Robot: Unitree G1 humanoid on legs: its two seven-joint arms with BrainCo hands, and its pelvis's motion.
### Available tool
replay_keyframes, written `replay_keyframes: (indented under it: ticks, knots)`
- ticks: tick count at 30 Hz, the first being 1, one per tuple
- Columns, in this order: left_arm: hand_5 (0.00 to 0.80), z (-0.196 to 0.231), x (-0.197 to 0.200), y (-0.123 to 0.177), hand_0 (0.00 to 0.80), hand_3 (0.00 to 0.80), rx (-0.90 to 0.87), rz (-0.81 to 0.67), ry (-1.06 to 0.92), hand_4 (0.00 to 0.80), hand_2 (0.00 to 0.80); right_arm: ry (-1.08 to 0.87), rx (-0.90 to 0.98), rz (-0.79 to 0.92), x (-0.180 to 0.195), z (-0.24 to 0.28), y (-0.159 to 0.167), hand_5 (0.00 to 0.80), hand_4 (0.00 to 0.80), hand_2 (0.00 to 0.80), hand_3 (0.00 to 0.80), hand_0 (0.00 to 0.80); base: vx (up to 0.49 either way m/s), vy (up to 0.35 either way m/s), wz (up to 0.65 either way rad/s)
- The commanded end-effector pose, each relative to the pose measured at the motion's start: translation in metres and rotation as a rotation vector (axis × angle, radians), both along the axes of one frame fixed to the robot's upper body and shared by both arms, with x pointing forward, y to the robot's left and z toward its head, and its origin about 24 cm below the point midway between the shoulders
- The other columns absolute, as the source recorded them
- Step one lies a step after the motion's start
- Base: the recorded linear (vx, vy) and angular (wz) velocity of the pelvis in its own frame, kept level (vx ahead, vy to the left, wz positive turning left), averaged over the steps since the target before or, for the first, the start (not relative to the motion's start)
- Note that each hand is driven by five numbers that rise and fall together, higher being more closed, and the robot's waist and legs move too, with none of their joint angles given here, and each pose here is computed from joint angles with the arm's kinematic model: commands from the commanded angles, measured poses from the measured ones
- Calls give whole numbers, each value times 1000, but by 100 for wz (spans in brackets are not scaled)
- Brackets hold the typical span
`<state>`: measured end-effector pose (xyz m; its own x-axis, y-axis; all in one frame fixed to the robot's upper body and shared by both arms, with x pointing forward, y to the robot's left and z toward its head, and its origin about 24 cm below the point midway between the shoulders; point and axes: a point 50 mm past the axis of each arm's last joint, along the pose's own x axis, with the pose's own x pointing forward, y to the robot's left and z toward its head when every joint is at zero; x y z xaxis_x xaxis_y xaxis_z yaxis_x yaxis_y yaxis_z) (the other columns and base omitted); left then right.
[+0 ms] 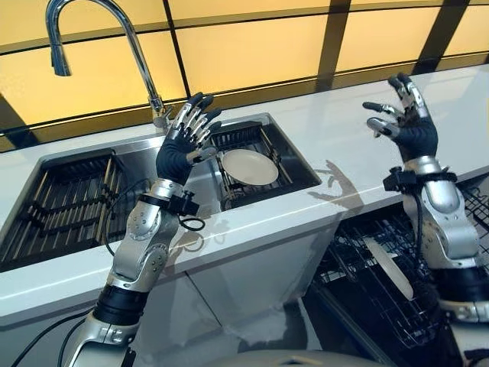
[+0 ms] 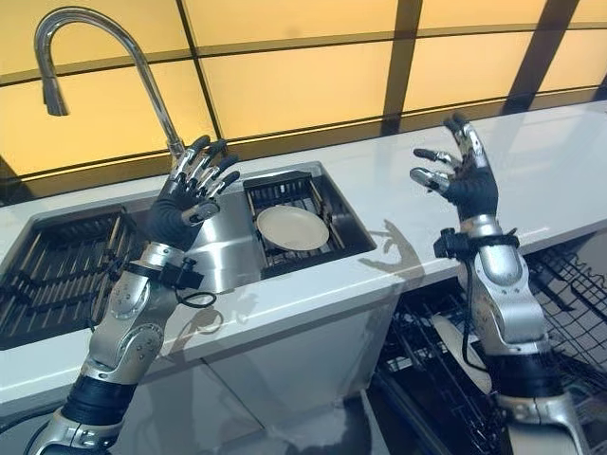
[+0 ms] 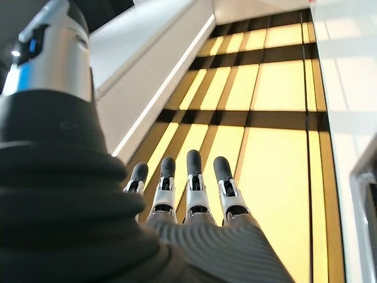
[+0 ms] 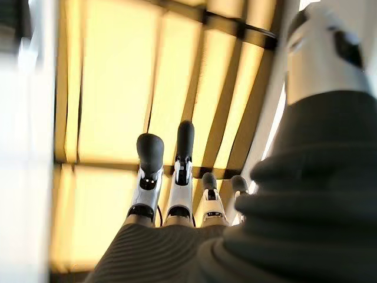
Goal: Take plates into dishwasher
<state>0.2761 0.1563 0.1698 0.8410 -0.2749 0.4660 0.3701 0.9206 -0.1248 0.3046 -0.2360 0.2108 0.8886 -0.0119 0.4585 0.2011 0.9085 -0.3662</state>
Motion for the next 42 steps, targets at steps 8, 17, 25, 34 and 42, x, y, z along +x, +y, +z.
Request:
replay_keyframes:
  ticks: [8,17,25,34,42]
  knots:
    - [0,30,7,-23,0,0,87,-90,-94,0,0,-56,-815,-491,36,64,-1,0,0,0,0,0,72,-38,18]
    - [0,32,8,-28,0,0,102,-132,-97,0,0,46,-1106,-537,53,62,10,0,0,0,0,0,88,-42,15]
    - [0,85,17,-29,0,0,94,-110,-318,0,0,-96,-1227,-640,61,117,27,0,0,0,0,0,-167,-28,9]
    - [0,98,18,-29,0,0,100,-104,-360,0,0,-31,-1280,-586,68,115,36,0,0,0,0,0,-37,-12,2]
    - [0,96,22,-36,0,0,111,-115,-349,0,0,47,-1275,-514,75,102,42,0,0,0,0,0,0,0,0]
